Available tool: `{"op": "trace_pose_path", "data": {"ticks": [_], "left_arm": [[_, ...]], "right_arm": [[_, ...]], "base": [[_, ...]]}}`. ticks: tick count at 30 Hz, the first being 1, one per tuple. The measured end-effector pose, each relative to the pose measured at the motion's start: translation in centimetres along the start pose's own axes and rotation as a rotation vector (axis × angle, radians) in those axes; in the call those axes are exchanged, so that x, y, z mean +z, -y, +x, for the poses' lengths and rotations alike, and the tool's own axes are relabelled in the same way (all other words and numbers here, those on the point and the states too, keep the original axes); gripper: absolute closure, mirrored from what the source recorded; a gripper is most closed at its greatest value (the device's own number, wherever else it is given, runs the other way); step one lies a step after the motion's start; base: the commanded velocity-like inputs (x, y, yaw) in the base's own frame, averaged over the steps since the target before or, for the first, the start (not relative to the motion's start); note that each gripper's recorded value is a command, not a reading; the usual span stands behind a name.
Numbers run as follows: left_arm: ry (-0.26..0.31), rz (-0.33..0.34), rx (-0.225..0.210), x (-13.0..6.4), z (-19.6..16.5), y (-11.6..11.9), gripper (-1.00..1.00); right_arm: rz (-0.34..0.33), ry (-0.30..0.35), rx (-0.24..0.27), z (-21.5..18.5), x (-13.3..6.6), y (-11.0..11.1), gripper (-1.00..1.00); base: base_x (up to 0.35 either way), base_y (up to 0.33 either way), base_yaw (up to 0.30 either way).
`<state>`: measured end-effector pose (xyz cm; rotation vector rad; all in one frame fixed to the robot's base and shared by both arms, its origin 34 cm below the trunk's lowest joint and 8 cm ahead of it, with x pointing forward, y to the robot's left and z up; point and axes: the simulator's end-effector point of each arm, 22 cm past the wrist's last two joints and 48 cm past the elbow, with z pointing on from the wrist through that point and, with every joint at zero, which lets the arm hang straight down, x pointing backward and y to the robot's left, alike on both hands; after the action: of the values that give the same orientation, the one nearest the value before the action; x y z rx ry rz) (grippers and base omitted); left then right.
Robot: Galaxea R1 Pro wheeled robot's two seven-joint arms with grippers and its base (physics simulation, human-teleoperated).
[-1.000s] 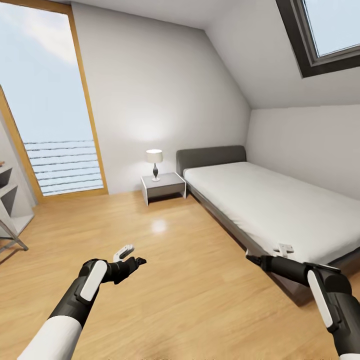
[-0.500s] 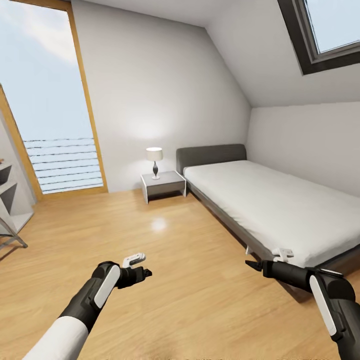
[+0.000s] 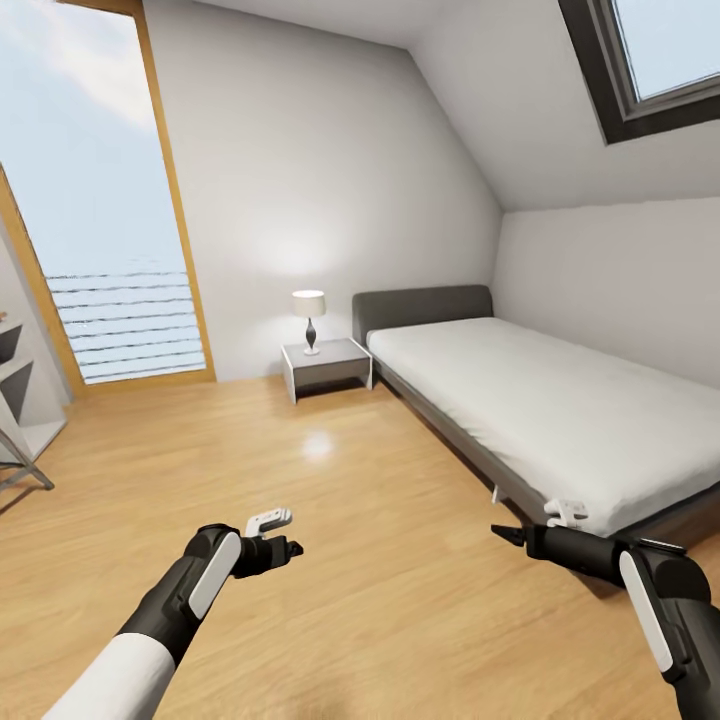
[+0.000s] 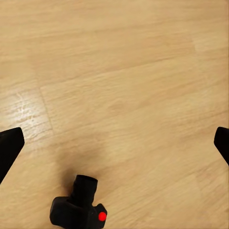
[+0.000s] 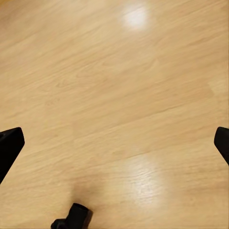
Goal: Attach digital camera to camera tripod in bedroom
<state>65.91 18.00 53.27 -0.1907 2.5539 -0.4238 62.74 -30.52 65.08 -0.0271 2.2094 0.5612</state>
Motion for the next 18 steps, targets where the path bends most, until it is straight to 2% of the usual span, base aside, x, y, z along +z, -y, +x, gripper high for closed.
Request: {"op": "trace_pose_path", "data": {"ticks": [18], "left_arm": [[-0.001, 0.005, 0.000, 2.7, 2.8, -1.2, -1.00]], "right_arm": [[0.001, 0.002, 0.002, 3.5, 1.4, 1.4, -1.00]], "base": [[0.000, 0.000, 0.000]]}}
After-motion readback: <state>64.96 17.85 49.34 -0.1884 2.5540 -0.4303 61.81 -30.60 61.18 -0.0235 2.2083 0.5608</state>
